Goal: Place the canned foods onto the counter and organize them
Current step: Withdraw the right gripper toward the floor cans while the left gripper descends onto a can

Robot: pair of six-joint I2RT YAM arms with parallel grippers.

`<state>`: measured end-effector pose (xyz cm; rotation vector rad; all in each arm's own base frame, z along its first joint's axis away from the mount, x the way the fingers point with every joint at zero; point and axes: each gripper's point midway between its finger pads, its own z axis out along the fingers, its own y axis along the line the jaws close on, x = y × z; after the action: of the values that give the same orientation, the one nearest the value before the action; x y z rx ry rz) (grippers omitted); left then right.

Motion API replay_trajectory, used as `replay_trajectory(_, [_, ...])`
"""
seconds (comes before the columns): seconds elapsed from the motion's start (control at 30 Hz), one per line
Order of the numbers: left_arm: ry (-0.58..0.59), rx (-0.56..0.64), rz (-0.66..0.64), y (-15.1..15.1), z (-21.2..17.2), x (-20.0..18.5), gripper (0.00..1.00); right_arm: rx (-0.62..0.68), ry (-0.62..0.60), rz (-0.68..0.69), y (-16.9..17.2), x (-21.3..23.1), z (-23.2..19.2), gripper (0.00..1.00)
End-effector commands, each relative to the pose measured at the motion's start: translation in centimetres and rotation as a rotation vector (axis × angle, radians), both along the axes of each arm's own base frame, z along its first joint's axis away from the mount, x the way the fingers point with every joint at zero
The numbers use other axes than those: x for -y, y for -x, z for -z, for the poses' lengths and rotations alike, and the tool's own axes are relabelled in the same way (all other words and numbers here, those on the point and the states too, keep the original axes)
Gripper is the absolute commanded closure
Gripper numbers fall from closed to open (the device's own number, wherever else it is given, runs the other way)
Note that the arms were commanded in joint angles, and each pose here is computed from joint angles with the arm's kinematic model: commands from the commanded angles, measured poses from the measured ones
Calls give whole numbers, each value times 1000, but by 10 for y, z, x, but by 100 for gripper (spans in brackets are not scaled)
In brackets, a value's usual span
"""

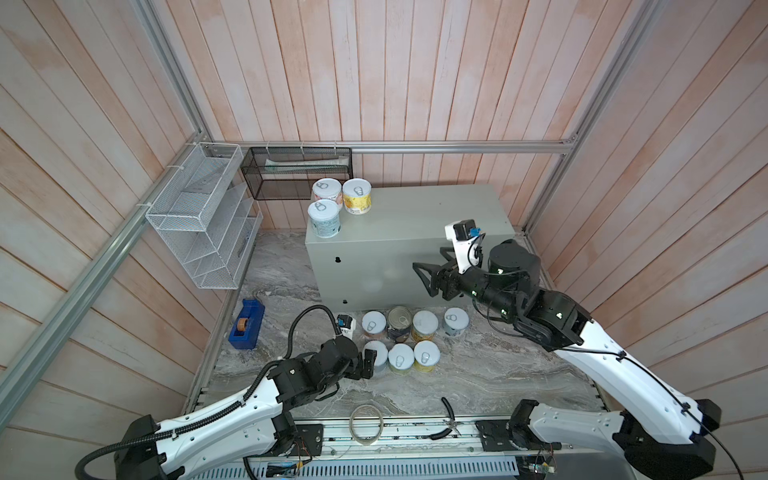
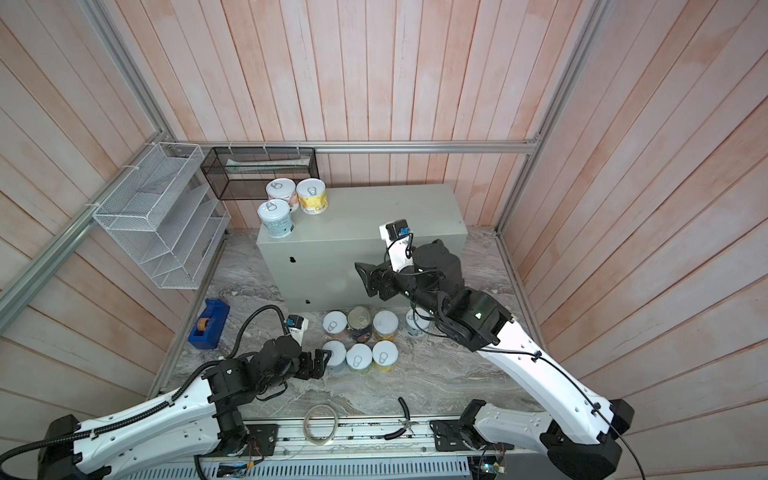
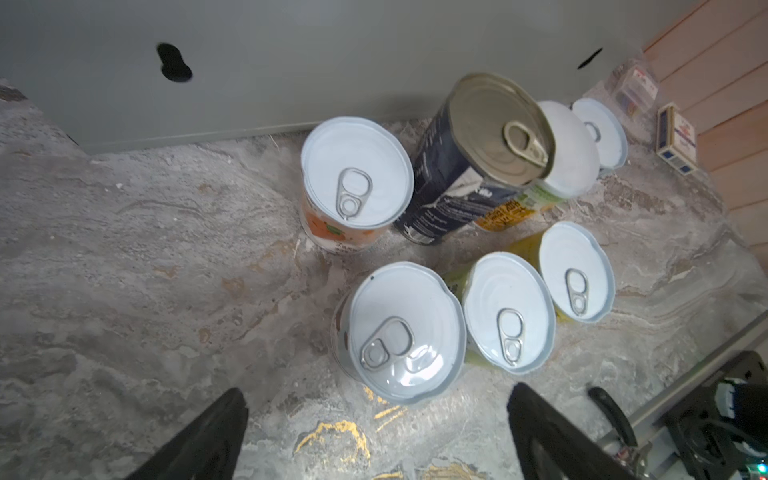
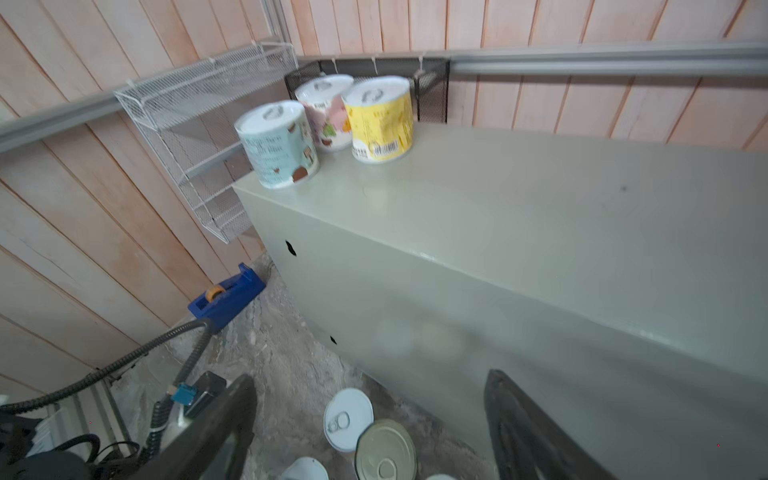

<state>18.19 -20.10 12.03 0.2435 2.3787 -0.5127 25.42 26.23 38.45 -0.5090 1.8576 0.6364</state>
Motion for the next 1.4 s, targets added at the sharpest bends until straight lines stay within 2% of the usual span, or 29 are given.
replay_trajectory(0.0, [5, 4, -54, -2, 7, 2, 0, -98, 21, 67, 3, 12, 35, 15])
replay_trajectory(0.2, [-44, -12, -41, 0, 22, 12, 0, -129, 37, 73, 7, 18, 58, 15])
replay_trajectory(0.63, [-62, -38, -36, -4, 54, 24, 0, -105, 71, 59, 2, 15, 63, 14])
replay_trajectory(1.37, [-160, 42, -80, -35, 81, 42, 0, -95, 84, 83, -7, 23, 77, 14])
